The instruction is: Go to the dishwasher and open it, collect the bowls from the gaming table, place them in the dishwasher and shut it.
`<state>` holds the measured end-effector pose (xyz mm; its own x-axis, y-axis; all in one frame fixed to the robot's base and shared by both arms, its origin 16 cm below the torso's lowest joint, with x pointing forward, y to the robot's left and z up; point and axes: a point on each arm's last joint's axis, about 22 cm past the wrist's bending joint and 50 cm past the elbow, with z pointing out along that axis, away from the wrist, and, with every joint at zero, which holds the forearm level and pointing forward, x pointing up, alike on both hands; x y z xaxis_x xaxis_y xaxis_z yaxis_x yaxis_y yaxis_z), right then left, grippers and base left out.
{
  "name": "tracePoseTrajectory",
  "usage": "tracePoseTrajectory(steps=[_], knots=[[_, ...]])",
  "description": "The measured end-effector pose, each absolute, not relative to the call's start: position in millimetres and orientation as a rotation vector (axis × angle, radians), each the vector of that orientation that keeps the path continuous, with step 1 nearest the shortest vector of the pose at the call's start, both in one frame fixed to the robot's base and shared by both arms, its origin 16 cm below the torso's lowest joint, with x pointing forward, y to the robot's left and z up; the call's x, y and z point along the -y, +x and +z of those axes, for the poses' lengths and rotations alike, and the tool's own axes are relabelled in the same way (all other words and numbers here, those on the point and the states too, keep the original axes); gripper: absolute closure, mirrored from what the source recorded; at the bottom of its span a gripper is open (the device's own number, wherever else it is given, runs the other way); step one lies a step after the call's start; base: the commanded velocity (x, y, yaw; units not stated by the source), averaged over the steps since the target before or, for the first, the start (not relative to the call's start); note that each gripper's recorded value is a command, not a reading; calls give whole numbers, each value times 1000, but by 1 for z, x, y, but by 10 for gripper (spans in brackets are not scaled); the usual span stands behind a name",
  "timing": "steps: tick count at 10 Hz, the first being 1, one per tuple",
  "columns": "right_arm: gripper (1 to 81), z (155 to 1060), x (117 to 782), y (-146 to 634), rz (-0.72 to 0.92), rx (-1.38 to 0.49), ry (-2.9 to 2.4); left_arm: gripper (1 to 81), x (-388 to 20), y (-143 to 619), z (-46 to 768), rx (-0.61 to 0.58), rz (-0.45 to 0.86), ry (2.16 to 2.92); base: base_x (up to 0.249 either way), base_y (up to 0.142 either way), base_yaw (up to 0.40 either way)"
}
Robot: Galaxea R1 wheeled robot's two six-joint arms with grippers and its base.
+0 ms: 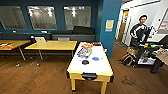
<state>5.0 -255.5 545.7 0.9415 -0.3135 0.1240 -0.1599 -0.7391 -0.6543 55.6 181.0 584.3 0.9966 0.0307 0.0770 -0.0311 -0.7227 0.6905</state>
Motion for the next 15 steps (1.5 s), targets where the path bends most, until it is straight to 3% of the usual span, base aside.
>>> tracePoseTrajectory(steps=[8, 15], knots=[[811, 548, 247, 5, -294, -325, -2396, 811, -180, 55, 577, 0, 105, 2386, -116, 0, 0], [811, 545, 241, 5, -295, -320, -2394, 811, -180, 54, 574, -2, 108, 2391, 0, 0, 0]])
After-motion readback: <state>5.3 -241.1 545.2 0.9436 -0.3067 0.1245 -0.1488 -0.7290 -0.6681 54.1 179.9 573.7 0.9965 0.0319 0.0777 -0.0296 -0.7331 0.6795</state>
